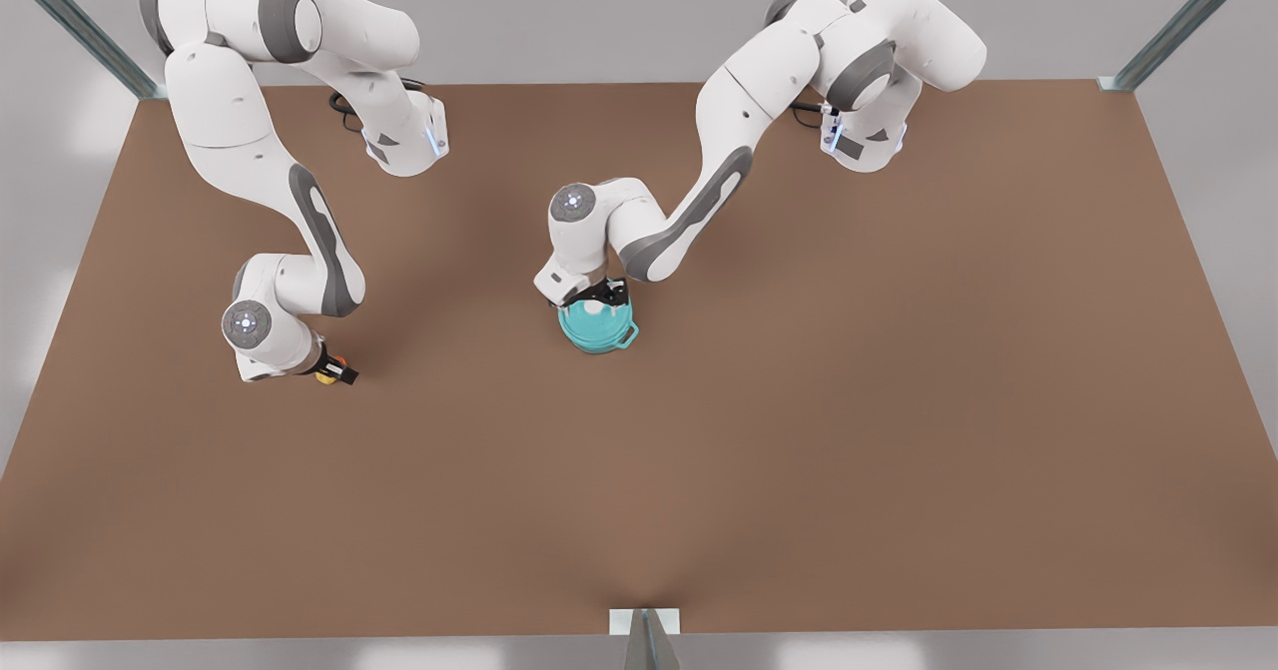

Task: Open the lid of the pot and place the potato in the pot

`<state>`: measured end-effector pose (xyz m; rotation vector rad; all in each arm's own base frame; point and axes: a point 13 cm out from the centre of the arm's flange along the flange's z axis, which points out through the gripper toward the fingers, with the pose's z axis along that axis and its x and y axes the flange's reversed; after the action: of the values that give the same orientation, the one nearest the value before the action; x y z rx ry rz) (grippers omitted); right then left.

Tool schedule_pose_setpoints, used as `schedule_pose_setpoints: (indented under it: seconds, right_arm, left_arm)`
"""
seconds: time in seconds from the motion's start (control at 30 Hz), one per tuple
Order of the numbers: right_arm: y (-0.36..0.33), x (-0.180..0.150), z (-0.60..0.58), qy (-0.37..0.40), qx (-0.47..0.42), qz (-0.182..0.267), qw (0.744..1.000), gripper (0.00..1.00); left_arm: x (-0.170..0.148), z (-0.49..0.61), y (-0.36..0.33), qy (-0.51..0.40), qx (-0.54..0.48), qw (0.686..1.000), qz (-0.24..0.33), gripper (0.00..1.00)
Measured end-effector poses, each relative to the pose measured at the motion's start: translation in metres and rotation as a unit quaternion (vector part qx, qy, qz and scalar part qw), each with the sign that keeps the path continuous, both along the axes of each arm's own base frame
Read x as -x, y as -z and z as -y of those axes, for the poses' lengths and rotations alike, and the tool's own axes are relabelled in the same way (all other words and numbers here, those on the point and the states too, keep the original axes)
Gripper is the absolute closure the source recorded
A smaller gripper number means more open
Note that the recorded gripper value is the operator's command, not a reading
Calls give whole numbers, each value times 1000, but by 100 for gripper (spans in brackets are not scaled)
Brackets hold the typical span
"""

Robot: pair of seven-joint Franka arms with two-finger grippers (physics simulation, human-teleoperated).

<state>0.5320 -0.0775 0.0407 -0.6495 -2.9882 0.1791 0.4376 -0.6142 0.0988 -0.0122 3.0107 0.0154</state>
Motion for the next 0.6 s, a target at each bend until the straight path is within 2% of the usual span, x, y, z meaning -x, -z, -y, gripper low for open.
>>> schedule_pose_setpoints:
  seconds: [0.03, 0.07, 0.13, 0.2, 0.33, 0.47, 0.53, 0.6]
  right_arm:
    - [1, 0, 0, 1, 0, 0, 1000, 0]
    - [3, 0, 0, 2, 0, 1, 1000, 0]
    - [4, 0, 0, 3, 0, 2, 1000, 0]
    - [5, 0, 0, 5, 0, 4, 1000, 0]
    - [5, -1, -1, 7, 1, 7, 1000, 5]
    - [6, -1, -1, 9, 1, 8, 1000, 14]
    - [6, 0, -1, 11, 1, 8, 1000, 21]
    - [6, 0, -2, 12, 1, 8, 1000, 27]
  left_arm:
    - [0, 1, -2, -2, 2, 1000, 1, 13]
    - [1, 2, -3, -3, 3, 1000, 2, 20]
    - [1, 3, -5, -7, 5, 1000, 3, 42]
    - [1, 3, -6, -11, 5, 1000, 4, 57]
    - [0, 3, -8, -18, 6, 1000, 5, 58]
    - [-24, 4, -35, -35, 18, 999, 21, 58]
    - [-55, -13, -46, -57, 20, 998, 30, 58]
    - [-130, -80, -45, -115, 16, 993, 33, 58]
